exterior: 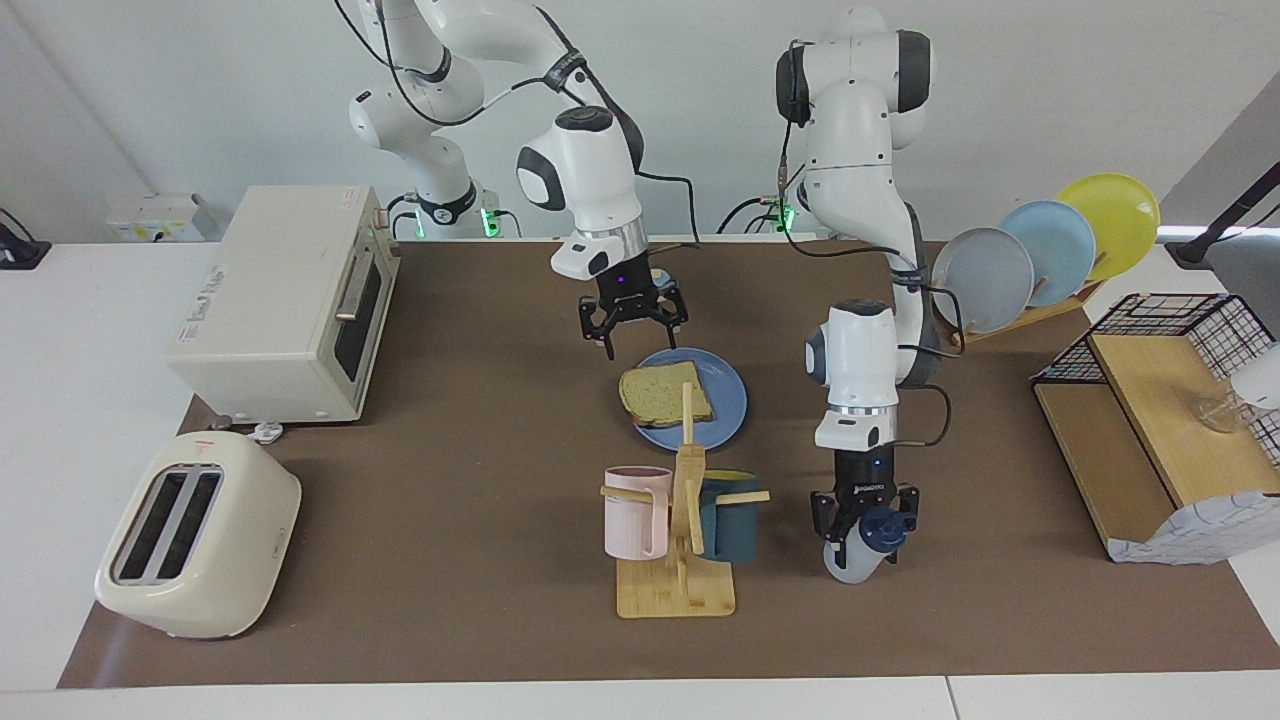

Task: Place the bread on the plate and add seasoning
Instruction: 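Withdraw the right gripper while the left gripper grasps the blue-capped bottle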

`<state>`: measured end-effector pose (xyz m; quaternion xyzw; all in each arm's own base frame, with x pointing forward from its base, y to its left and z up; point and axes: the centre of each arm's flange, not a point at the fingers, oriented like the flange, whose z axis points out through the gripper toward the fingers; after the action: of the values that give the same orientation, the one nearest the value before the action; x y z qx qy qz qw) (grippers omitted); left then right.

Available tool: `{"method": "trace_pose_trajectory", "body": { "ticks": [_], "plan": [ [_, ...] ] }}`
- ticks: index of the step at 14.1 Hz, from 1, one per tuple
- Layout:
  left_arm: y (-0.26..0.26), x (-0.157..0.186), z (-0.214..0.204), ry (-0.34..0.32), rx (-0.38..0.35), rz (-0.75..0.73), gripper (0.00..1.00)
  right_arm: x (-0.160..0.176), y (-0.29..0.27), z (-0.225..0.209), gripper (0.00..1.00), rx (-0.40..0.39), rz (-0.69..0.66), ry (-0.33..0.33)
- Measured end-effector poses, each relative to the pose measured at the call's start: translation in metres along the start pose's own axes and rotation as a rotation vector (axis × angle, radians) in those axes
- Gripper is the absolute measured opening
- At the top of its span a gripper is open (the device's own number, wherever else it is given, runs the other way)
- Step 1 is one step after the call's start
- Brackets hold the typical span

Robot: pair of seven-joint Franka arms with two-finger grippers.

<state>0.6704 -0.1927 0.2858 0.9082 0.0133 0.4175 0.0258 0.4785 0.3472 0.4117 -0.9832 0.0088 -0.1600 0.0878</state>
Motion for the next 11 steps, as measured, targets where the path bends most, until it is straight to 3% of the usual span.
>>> {"method": "trace_pose_trajectory", "body": {
  "ticks": [6,9,11],
  "plan": [
    [-0.002,0.005,0.004,0.001,-0.019,-0.029,0.56,0.069,0.040,-0.059,1.00,-0.156,-0.013,-0.138],
    [0.005,0.016,-0.003,0.021,-0.036,-0.034,0.45,0.099,0.083,-0.087,1.00,-0.215,0.027,-0.201],
    [0.008,0.029,-0.011,0.018,-0.045,-0.043,0.45,0.115,0.117,-0.118,1.00,-0.250,0.051,-0.254]
  ]
}}
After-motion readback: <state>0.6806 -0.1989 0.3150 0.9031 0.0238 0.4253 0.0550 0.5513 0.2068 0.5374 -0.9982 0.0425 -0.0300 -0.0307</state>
